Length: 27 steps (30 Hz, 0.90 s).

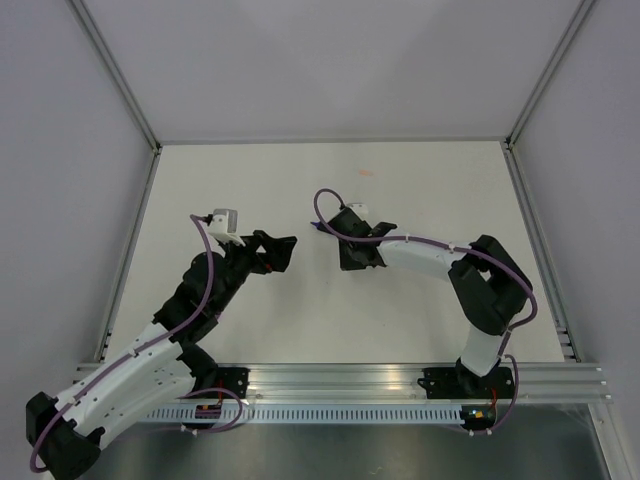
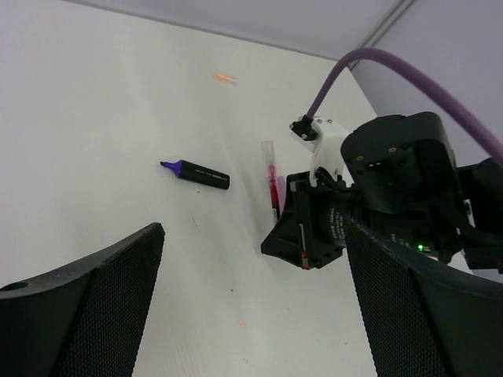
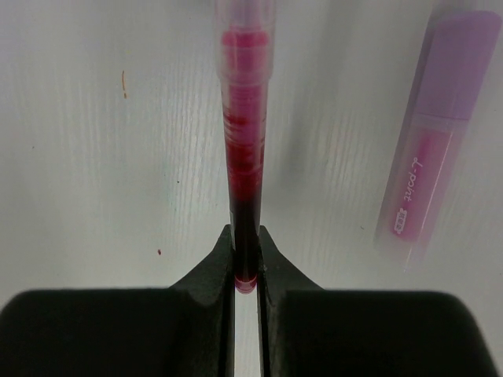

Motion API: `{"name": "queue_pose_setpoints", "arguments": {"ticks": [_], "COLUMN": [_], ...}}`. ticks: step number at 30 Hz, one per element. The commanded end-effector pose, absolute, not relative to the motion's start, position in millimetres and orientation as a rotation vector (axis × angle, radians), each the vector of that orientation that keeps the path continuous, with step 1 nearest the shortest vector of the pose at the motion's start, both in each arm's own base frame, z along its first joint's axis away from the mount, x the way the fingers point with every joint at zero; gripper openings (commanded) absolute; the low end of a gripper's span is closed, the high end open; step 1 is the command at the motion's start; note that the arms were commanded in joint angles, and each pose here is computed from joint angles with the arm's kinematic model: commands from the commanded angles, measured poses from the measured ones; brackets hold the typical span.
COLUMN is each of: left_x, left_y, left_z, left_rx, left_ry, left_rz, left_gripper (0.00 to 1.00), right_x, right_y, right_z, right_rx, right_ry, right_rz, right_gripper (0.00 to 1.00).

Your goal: Insert the pens into the pen caps

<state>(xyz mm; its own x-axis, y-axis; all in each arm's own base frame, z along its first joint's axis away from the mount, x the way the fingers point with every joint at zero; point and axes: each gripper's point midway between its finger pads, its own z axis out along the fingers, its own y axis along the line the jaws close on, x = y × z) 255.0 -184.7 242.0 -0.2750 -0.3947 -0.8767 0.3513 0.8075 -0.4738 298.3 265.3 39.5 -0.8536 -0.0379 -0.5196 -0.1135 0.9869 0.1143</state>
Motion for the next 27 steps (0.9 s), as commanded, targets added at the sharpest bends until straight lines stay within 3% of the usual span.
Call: {"name": "queue_pose_setpoints", "arguments": {"ticks": [1, 11, 18, 27], "left_x": [256, 253, 252, 253], "left_y": [-175, -173, -173, -172], "left_z": [247, 252, 253, 252], "left_rx": [-0.050, -0.055, -0.059, -0.062], "left_ry": [1.673, 1.659, 1.656, 1.658], "left_rz": [-0.680, -0.690, -0.693, -0.688], "left_gripper": [1.00, 1.00, 1.00, 1.00], "right_x": [307, 309, 308, 309], "right_y": [259, 245, 235, 234], "right_z": [38, 13, 12, 23], "right_rx": [-0.054, -0.009, -0.005, -0.014], "right_ry": [2.613, 2.691, 2.695, 2.692], "right_rz": [0.096, 0.002, -0.023, -0.029], "right_gripper": [0.04, 0.09, 0.27, 0.28]}}
